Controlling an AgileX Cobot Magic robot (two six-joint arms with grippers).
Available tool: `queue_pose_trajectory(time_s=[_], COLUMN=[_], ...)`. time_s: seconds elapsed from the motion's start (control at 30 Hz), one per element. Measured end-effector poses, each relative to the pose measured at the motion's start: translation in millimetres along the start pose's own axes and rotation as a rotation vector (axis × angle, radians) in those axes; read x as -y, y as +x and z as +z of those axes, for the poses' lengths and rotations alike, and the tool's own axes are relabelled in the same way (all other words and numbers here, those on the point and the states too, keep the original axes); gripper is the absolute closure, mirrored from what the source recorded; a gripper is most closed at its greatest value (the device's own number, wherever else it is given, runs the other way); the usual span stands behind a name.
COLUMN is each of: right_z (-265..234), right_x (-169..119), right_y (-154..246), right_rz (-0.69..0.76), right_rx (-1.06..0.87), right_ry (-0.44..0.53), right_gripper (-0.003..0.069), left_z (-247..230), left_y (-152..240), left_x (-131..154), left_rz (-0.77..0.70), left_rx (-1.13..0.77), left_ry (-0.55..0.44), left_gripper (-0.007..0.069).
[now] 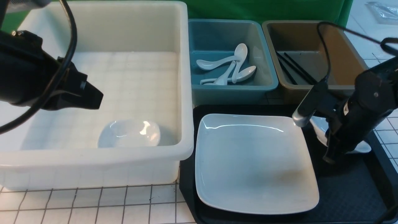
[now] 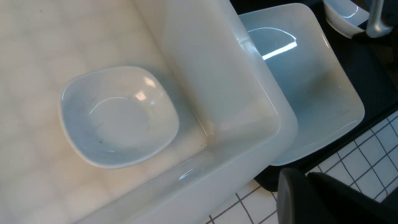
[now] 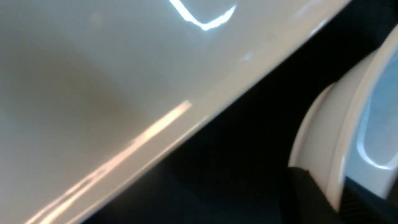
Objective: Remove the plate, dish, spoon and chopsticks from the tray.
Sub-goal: Use the right arm to grab a small plate from the dinner plate, then use the right arm to put the small plate into the large storage box on the left
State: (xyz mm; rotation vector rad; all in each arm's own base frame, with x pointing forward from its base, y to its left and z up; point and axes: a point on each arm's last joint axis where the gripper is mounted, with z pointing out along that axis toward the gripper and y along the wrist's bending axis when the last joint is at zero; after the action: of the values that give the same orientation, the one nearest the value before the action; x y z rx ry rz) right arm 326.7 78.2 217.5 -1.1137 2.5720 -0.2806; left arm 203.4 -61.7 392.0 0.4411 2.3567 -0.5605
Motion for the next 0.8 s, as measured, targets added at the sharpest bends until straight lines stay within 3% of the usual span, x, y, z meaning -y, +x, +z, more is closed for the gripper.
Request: queue_pose_trajectory(time_s=[0.17,0.3,0.4,0.53,0.57,0.67,0.8], right_z=[-65,-152,-193,-225,-223,-220,-198], right_x=[14,25,19,-13,-15,-58,-101], right_y=[-3,-20,-41,-84,-88,-134,-173], right_rz=[0.097,0.218,0.208,0.116,0.109,-0.003,-0.079], right_rx=[0.139,0.486,0.698,0.9,0.9,0.935,0.905], right_ry=[0.08,0.096,-0.001,-0.188,-0.197,-0.326,-0.417], right_gripper=[0.0587,0.0587,0.0587,0.0587,0.0587,0.0587,0.0587], left_z=[0,0,-1,-3,-3,-7,-13], left_y=[-1,-4,-5,-3,-3,0,5], left_x=[-1,-3,-8,-21,-23,-35,-47], left_rz=[0.001,-0.012,-0.046,-0.06,-0.056,-0.1,-0.166], left_rx=[0.013,0.04,0.055,0.038,0.035,0.019,-0.011], left_ry=[-0.01,-0.034,-0.09,-0.238,-0.254,-0.367,-0.427], left_gripper=[0.0641,0.0641,0.0641,0.0641,0.0641,0.0641,0.0641])
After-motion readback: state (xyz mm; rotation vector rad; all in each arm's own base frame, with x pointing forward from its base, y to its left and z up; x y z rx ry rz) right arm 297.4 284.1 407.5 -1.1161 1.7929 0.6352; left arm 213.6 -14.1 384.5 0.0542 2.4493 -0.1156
